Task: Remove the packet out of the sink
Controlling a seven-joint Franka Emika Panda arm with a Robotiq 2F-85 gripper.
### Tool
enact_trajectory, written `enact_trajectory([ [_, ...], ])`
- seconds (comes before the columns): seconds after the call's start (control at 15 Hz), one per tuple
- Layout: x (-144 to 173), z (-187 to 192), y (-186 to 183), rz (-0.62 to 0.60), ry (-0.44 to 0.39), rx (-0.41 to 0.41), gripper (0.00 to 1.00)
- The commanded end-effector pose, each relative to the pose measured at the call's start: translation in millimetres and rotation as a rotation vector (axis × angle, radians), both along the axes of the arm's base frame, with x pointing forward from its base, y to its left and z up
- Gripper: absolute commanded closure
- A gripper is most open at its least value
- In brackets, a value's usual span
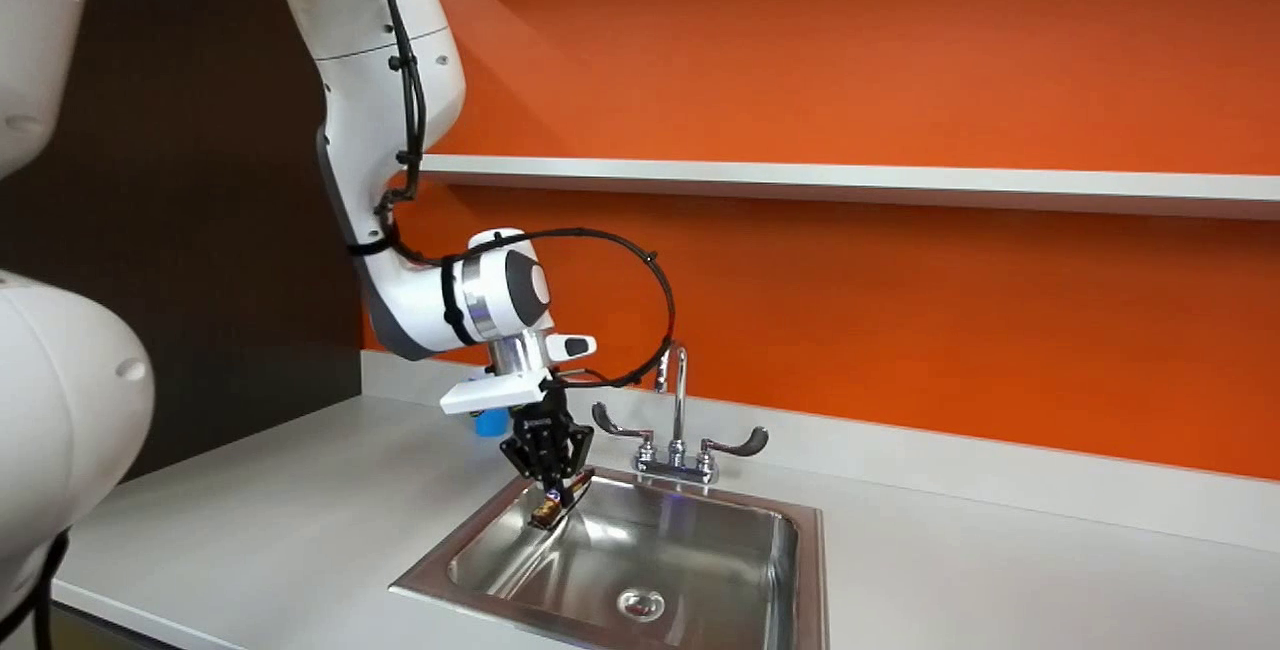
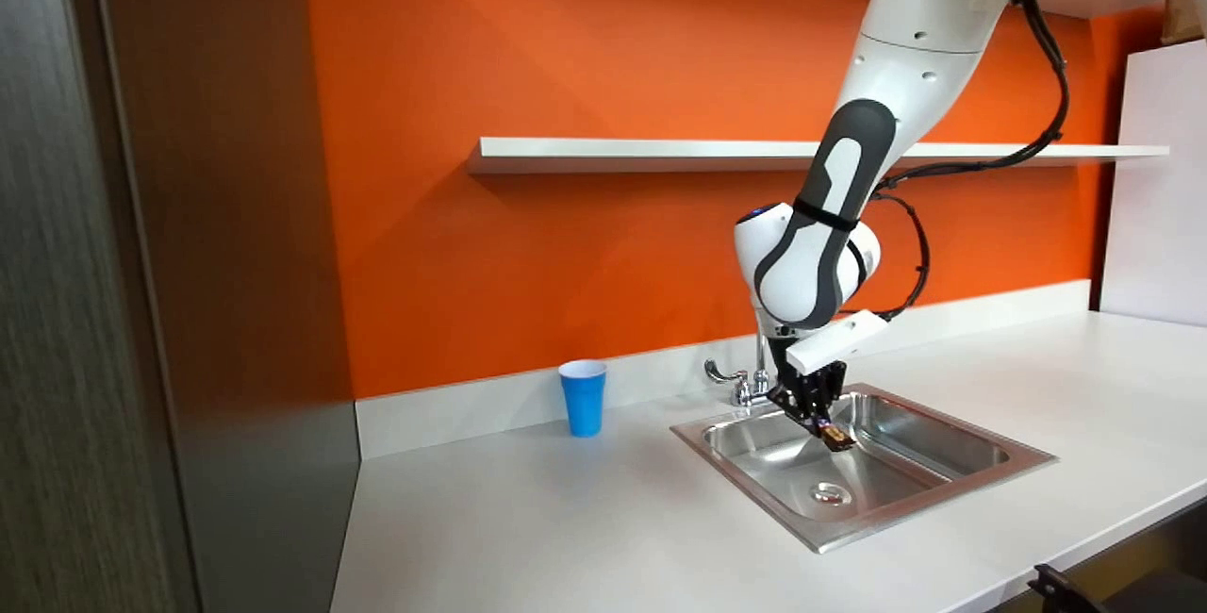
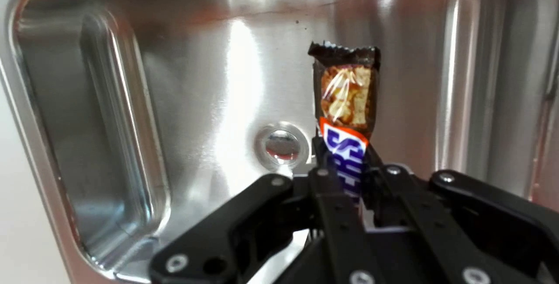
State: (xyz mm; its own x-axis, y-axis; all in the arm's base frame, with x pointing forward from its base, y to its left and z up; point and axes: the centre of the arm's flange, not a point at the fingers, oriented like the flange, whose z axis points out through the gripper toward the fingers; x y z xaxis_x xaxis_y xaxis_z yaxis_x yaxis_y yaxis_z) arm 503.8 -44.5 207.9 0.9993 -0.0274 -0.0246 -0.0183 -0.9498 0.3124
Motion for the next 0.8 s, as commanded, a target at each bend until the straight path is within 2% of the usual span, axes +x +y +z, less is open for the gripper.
enact_trajectory([
  [0.0, -12, 10, 41, 0.125, -0.019, 0.007, 0.96],
  [0.33, -12, -3, 99, 0.283, -0.021, 0.051, 0.96],
  [0.73, -12, -22, 159, 0.43, 0.02, 0.079, 0.96],
])
